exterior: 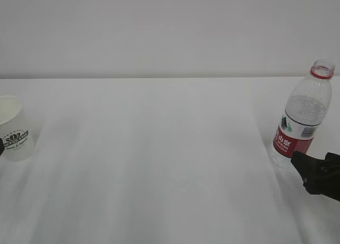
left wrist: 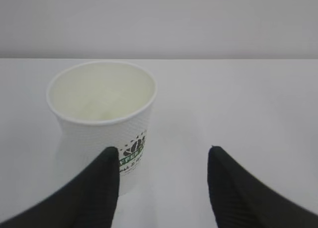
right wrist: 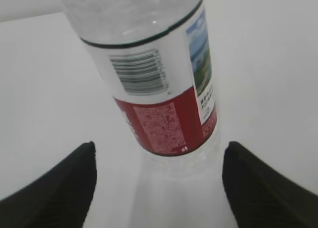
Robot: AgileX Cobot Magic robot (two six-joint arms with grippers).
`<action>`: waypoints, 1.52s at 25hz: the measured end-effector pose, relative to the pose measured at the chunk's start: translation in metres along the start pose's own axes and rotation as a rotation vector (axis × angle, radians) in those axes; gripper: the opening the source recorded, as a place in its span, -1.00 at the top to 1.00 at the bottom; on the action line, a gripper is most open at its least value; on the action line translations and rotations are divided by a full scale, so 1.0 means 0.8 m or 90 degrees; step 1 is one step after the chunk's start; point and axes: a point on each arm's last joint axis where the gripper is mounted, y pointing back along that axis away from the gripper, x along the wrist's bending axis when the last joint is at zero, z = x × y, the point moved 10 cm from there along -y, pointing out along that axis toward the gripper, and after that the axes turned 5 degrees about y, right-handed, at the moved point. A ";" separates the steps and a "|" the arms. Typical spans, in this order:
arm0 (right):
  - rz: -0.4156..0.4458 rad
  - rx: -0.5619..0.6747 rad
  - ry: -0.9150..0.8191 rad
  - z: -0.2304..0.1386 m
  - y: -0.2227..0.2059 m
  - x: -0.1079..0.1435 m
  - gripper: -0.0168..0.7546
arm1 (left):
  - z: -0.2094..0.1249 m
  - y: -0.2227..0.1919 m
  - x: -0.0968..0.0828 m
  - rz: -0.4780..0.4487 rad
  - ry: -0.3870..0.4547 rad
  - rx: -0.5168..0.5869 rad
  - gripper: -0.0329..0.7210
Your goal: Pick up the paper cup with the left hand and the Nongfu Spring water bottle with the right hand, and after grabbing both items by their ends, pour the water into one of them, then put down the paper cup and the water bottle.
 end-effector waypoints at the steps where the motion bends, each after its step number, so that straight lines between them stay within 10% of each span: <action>1: 0.000 0.001 0.000 0.000 -0.005 -0.001 -0.59 | 0.000 0.000 0.000 -0.001 0.000 0.000 -0.19; 38: 0.025 -0.025 0.017 0.018 -0.061 -0.002 -0.66 | -0.031 -0.006 -0.003 -0.011 -0.008 0.061 -0.19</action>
